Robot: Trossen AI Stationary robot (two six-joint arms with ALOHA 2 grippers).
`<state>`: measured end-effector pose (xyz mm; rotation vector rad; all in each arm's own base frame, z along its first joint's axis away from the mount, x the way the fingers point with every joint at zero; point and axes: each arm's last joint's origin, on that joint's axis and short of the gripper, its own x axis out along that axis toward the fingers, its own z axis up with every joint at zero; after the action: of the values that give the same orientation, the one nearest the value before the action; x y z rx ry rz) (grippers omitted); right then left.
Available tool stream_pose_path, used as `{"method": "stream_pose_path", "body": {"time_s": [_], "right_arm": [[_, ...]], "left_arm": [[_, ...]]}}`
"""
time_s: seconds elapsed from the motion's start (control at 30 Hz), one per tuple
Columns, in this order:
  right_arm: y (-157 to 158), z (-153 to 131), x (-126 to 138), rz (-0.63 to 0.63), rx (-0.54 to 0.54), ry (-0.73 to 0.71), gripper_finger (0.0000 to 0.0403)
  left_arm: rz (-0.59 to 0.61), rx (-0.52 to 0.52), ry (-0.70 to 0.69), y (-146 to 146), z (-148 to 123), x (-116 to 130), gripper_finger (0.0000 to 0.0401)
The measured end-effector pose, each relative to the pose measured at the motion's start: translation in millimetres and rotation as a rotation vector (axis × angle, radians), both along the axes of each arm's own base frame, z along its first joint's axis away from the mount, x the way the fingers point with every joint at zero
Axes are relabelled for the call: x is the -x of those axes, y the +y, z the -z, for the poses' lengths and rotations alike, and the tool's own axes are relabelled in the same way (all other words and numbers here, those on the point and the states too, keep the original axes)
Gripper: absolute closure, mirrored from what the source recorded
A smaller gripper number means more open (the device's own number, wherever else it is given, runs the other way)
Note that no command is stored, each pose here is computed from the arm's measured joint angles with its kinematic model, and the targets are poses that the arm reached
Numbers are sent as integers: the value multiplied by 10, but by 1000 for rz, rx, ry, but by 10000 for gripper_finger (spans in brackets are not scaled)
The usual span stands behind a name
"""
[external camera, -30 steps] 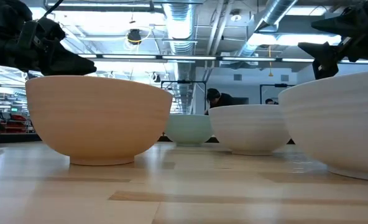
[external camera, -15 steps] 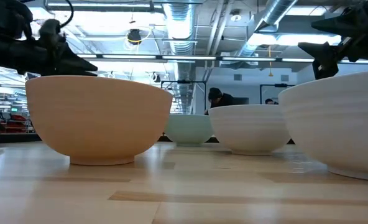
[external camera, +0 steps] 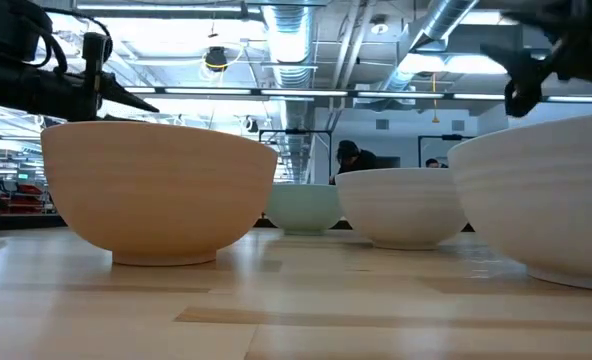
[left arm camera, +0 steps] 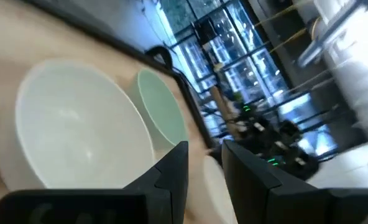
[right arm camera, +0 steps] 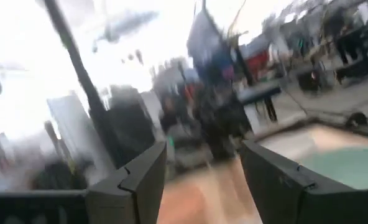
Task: Nest bowls inside each other
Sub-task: Stack the orange bowl on top of the white bowl
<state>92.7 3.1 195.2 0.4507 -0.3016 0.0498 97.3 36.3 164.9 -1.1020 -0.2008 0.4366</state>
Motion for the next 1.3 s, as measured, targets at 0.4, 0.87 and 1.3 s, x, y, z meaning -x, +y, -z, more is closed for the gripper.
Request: {"method": "stream_pose_path", "body": {"time_s": [0.4,0.87,1.3], "right_arm": [[-65,-215,100,30,-287,-267,175],[-67,-150,37,33,-499,-212,175],[-224,-649,-272,543,-69,647,175]], "left_arm": [[115,28,-67,-31,-52,-14,312],[241,-138,-60,-75,-103,-28,322],[352,-409,402,-45,-692,-215,359]]}}
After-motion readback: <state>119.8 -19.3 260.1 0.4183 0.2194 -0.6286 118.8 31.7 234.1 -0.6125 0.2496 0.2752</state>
